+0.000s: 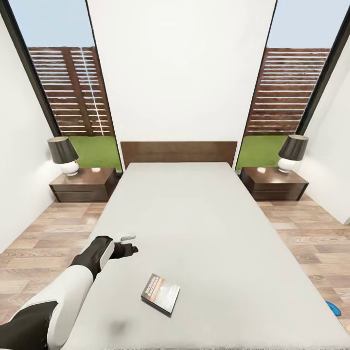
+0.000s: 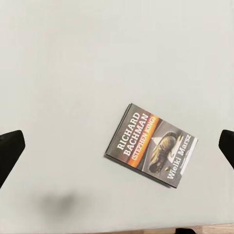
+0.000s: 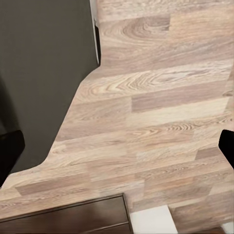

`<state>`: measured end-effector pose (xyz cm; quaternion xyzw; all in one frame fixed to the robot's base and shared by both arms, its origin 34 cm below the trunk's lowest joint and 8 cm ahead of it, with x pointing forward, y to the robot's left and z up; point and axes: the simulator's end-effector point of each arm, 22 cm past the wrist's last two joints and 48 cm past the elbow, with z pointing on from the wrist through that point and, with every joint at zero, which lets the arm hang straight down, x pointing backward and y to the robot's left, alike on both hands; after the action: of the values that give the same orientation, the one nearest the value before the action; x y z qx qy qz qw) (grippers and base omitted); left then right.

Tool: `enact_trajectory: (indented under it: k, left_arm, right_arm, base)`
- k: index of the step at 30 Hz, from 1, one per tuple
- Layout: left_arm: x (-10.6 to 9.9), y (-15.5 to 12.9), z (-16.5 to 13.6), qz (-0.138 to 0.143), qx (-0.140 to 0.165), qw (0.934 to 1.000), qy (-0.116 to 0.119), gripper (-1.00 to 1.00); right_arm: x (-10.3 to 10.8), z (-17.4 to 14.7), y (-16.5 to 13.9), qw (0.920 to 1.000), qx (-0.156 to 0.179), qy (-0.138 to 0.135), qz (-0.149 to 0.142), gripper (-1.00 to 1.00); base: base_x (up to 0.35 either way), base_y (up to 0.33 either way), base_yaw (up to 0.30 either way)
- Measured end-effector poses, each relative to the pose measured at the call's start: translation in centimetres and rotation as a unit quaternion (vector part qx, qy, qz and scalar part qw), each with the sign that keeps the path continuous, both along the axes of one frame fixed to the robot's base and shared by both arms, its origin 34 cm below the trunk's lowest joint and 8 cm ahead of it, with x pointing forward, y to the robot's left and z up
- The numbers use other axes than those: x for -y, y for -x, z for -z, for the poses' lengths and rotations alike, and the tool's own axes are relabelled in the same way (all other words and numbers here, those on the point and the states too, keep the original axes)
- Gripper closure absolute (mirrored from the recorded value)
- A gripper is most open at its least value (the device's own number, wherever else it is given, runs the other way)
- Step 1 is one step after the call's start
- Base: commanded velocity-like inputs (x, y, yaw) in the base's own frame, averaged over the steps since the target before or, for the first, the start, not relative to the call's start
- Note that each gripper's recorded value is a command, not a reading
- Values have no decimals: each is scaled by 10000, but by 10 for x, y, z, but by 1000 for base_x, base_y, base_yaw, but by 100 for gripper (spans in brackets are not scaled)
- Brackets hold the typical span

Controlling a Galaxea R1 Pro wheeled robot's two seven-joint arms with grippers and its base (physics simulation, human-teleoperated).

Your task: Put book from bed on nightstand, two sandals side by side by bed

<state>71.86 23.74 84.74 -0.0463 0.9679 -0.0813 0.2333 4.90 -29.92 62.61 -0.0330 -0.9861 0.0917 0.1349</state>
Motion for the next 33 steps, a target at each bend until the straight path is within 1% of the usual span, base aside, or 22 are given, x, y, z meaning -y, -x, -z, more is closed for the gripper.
enact_trajectory:
  k: [6,13,17,33]
  left_arm:
    - [1,-1,4,7,15,10000,15,-100]
    - [0,-1,11,9,-5,10000,16,-100]
    - [0,0,15,10,-21,10000,13,-100]
    - [0,1,29,5,-64,10000,5,-100]
  right_arm:
    - [-1,-2,9,10000,-94,-6,-2,-100]
    - [0,-6,25,9993,-367,-11,-15,-100]
    - [2,-7,29,9990,-450,-4,-23,-100]
    - [7,-11,42,9979,-639,18,-46,-100]
  base:
    - [0,0,0]
    - [0,0,0]
    - [0,0,0]
    - [0,0,0]
